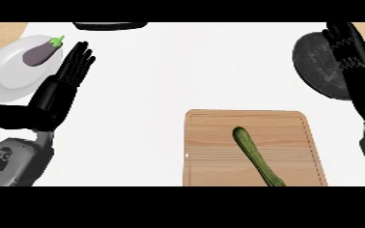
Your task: Pick the squash from the cutting board and place it in the pan
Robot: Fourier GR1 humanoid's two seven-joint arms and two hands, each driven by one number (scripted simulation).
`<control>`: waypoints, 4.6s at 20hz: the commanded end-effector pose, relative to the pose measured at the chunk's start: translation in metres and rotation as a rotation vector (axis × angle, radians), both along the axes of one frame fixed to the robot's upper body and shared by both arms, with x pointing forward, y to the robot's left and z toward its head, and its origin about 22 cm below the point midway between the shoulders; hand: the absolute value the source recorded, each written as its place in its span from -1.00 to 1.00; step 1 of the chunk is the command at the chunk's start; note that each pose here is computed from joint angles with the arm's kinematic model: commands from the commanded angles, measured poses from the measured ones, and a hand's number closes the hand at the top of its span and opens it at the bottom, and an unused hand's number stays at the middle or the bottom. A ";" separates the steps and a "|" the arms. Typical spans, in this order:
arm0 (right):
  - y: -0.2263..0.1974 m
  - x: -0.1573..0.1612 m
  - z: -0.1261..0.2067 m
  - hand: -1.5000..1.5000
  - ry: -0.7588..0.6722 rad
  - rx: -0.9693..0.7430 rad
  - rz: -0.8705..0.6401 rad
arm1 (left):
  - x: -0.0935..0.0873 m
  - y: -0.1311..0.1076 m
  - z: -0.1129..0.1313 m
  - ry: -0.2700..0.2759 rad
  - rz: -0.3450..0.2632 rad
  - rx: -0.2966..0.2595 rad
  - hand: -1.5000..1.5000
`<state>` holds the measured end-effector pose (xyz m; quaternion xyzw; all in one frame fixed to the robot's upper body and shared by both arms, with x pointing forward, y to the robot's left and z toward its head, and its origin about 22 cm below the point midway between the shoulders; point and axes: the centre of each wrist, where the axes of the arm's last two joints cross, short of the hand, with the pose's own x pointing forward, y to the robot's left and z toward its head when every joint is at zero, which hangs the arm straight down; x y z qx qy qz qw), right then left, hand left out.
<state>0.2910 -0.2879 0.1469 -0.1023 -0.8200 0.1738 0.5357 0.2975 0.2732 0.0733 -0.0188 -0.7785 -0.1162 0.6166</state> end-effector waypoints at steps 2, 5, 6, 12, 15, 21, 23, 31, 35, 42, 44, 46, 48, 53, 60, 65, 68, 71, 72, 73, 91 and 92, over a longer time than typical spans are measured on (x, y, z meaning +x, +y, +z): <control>0.031 -0.006 -0.038 1.00 0.168 0.011 0.370 | 0.002 0.008 -0.004 0.022 0.064 0.026 0.00; 0.068 -0.019 -0.068 1.00 0.321 0.028 0.761 | 0.005 0.004 -0.005 0.015 0.118 0.017 0.00; 0.075 -0.025 -0.075 1.00 0.384 -0.004 0.875 | 0.007 0.004 -0.002 0.022 0.132 0.011 0.00; -0.045 -0.010 -0.071 -1.00 0.062 -0.020 0.806 | -0.001 0.020 -0.028 0.158 0.295 0.000 0.00; -0.083 0.004 -0.059 -1.00 -0.025 -0.066 0.804 | -0.001 0.009 -0.030 0.149 0.287 0.005 0.00; -0.105 0.017 0.018 -1.00 0.009 -0.420 0.887 | 0.004 -0.009 -0.024 0.137 0.273 0.001 0.00; -0.101 0.022 0.045 -1.00 -0.014 -0.536 0.895 | 0.010 -0.008 -0.020 0.158 0.264 -0.006 0.00; -0.067 0.036 0.055 -1.00 -0.075 -0.638 0.918 | -0.005 -0.004 -0.023 0.137 0.304 0.023 0.00; -0.045 0.038 0.064 -1.00 -0.092 -0.654 0.920 | 0.006 0.015 -0.015 0.140 0.294 0.023 0.00; -0.011 0.022 0.050 -1.00 -0.010 -0.635 1.097 | 0.001 -0.002 -0.030 0.164 0.285 -0.009 0.00; -0.017 0.005 0.041 -1.00 -0.009 -0.631 1.127 | -0.007 0.019 -0.026 0.161 0.309 0.008 0.00; -0.002 0.000 0.031 -1.00 -0.017 -0.671 1.113 | -0.006 0.008 -0.025 0.153 0.313 0.009 0.00; 0.002 -0.012 0.040 -1.00 0.015 -0.736 1.070 | -0.013 0.008 -0.043 0.158 0.300 0.002 0.00; -0.007 -0.014 0.037 -1.00 0.050 -0.771 1.020 | 0.011 0.012 -0.023 0.156 0.314 -0.007 0.00; 0.007 -0.001 0.006 -1.00 0.102 -0.838 0.932 | 0.004 -0.001 -0.024 0.155 0.308 -0.002 0.00; 0.021 0.004 -0.004 -1.00 0.116 -0.881 0.995 | 0.007 0.002 -0.021 0.148 0.296 0.012 0.00; 0.034 0.004 -0.024 -1.00 0.151 -0.901 1.043 | 0.004 0.009 -0.010 0.161 0.286 0.008 0.00; 0.022 -0.009 -0.039 -1.00 0.133 -0.900 1.073 | -0.007 0.011 -0.024 0.178 0.307 0.000 0.00; 0.026 0.000 -0.022 -1.00 0.112 -0.933 1.052 | -0.003 -0.001 -0.031 0.178 0.303 0.011 0.00; 0.039 0.006 -0.037 -1.00 0.109 -0.946 1.062 | 0.005 -0.014 -0.029 0.154 0.299 0.007 0.00; 0.038 -0.011 -0.061 -1.00 0.093 -1.232 0.970 | 0.008 0.004 -0.014 0.178 0.297 -0.004 0.00; 0.050 -0.032 -0.048 -1.00 0.102 -1.239 0.994 | -0.001 0.003 -0.017 0.150 0.321 0.010 0.00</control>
